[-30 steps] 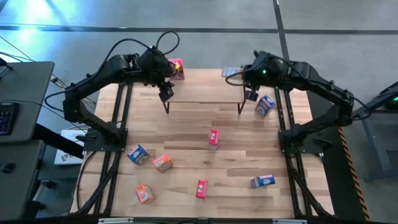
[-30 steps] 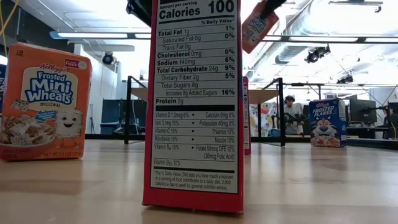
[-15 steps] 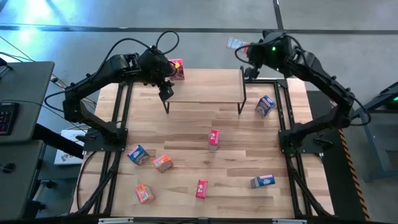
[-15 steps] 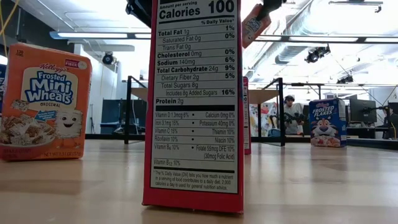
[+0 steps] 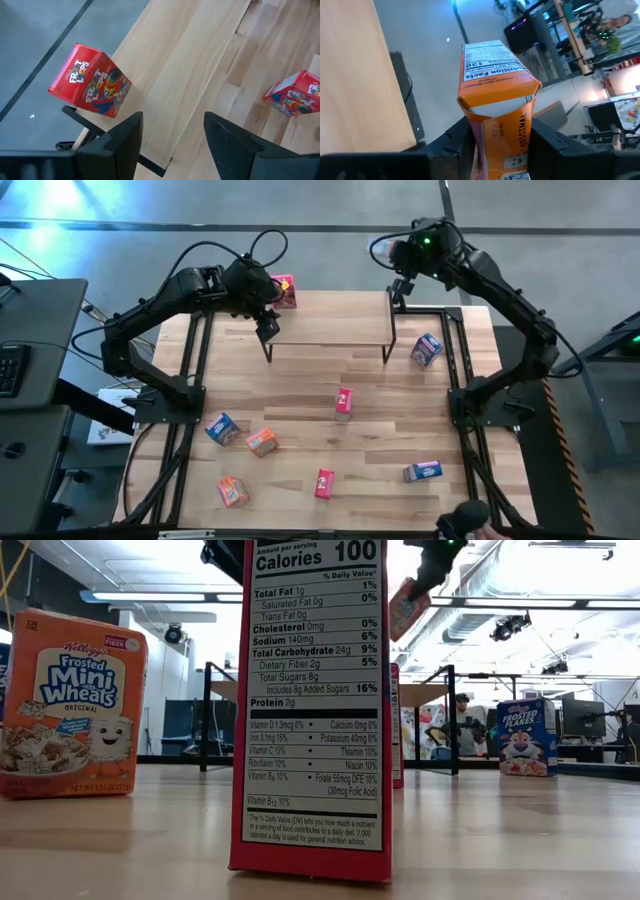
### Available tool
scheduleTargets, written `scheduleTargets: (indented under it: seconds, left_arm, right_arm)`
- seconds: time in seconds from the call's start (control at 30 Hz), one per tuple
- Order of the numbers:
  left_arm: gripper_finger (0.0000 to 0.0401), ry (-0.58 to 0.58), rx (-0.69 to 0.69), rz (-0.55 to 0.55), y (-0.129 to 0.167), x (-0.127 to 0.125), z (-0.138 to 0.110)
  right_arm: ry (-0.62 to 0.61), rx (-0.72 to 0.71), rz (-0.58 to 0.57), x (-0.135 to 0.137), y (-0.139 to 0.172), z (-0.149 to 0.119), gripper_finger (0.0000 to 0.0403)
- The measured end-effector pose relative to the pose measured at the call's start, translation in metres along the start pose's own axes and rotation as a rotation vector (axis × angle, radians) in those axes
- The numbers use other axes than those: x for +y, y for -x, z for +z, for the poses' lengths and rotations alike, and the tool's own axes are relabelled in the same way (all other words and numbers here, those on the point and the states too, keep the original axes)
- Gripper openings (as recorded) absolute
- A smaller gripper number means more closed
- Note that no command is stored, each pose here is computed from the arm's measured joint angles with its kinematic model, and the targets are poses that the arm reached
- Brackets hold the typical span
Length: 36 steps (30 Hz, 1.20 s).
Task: Stack cereal on shelf
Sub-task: Put the top orange cereal box on the shelf
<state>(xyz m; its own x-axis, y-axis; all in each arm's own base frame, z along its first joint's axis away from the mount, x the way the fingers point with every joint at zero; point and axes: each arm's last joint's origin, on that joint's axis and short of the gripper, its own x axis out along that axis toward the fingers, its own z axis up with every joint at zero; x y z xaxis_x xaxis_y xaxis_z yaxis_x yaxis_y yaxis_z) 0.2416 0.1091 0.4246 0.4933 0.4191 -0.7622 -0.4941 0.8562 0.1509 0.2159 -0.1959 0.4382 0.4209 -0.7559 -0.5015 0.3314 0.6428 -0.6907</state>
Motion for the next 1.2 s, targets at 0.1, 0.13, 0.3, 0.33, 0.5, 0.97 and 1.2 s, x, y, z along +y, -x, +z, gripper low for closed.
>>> scheduleTargets:
  seconds: [0.1, 0.13, 0.3, 0.33, 0.5, 0.97, 1.2]
  left_arm:
    - [0.0202, 0.0, 0.0, 0.0, 0.0, 0.0, 0.0]
    - [0.0202, 0.0, 0.0, 0.0, 0.0, 0.0, 0.0]
    - [0.0202, 0.0, 0.0, 0.0, 0.0, 0.0, 0.0]
    - [0.0202, 0.0, 0.0, 0.0, 0.0, 0.0, 0.0]
    - [0.0202, 0.0, 0.0, 0.0, 0.0, 0.0, 0.0]
    - [0.0202, -0.001, 0.0, 0.0, 0.0, 0.0, 0.0]
    - [0.0202, -0.001, 0.0, 0.0, 0.0, 0.0, 0.0]
  right_arm:
    - [0.015, 0.03, 0.031, 0.004, -0.008, -0.001, 0.0129]
    - [0.022, 0.046, 0.046, 0.006, -0.011, -0.002, 0.0129]
    - [0.043, 0.118, 0.116, 0.015, -0.018, -0.007, 0.0129]
    - [0.038, 0.126, 0.13, 0.016, -0.019, -0.008, 0.0129]
    - [0.02, 0.161, 0.211, 0.023, -0.022, -0.011, 0.0129]
    - [0.092, 0.248, 0.392, 0.058, -0.034, -0.004, 0.0129]
    - [0.098, 0.287, 0.402, 0.065, -0.036, -0.003, 0.0129]
